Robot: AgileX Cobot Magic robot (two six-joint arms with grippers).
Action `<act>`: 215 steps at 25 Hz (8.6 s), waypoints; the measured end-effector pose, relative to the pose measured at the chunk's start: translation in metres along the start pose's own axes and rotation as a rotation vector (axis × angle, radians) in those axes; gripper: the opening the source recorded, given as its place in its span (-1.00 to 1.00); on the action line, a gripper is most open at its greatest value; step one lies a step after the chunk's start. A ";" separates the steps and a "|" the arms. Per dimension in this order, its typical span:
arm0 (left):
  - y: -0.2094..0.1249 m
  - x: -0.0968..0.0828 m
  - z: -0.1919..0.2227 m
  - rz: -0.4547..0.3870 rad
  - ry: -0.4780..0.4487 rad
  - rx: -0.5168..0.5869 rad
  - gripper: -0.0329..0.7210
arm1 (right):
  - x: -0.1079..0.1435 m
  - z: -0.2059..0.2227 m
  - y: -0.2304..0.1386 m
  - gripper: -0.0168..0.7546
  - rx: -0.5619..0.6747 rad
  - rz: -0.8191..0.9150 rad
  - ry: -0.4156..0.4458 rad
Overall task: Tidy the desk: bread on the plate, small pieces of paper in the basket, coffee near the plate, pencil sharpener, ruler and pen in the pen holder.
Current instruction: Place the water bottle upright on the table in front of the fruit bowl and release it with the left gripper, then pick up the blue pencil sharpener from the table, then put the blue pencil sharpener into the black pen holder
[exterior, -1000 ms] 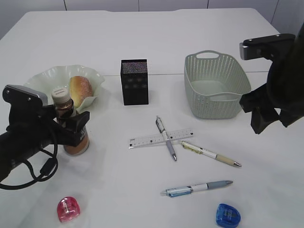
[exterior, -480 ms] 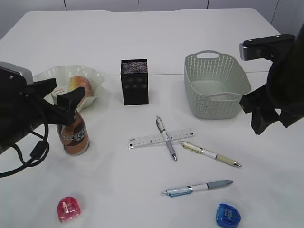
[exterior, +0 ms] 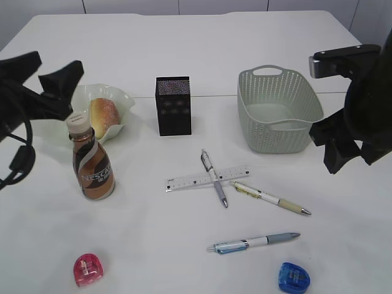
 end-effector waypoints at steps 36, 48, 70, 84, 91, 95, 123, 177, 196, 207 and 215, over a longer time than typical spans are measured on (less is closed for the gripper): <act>-0.012 0.071 -0.137 -0.273 0.344 0.979 0.43 | 0.008 -0.001 -0.010 0.20 0.077 0.036 0.058; 0.037 0.037 -0.138 -0.434 0.060 1.221 0.43 | 0.057 0.003 -0.034 0.20 0.135 -0.112 0.107; 0.054 0.028 -0.136 -0.498 -0.010 1.234 0.30 | 0.076 0.051 -0.073 0.20 0.085 -0.864 0.163; 0.054 0.029 -0.135 -0.496 -0.006 1.225 0.30 | 0.081 0.076 -0.069 0.38 0.117 -0.881 0.167; 0.054 0.029 -0.135 -0.495 -0.005 1.223 0.25 | 0.081 0.095 -0.071 0.40 0.180 -0.895 0.158; 0.054 0.029 -0.135 -0.495 -0.005 1.223 0.25 | 0.082 0.103 -0.070 0.40 0.182 -0.900 0.151; 0.054 0.030 -0.133 -0.489 -0.002 1.210 0.24 | 0.083 0.107 -0.068 0.40 0.169 -0.945 0.149; 0.054 0.030 -0.134 -0.489 -0.002 1.210 0.24 | 0.085 0.129 -0.071 -0.15 0.235 -0.941 0.155; 0.054 0.031 -0.134 -0.480 0.002 1.214 0.24 | 0.086 0.111 -0.065 -0.15 0.158 -0.889 0.159; 0.054 0.031 -0.134 -0.478 0.003 1.215 0.24 | 0.094 0.086 -0.040 -0.15 0.004 -0.878 0.157; 0.054 0.031 -0.135 -0.479 0.001 1.218 0.24 | 0.118 0.045 0.027 -0.15 -0.361 -0.806 0.158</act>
Point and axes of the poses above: a point on each arm's last joint axis where the gripper is mounted, z pointing out along that axis toward the gripper, x along the wrist's bending axis when the last joint is at zero, y = z × x, the point moved 4 cm from there along z, pointing out along that axis toward the gripper, and after that the axes turned 5 degrees about z, right-handed, at the moved point
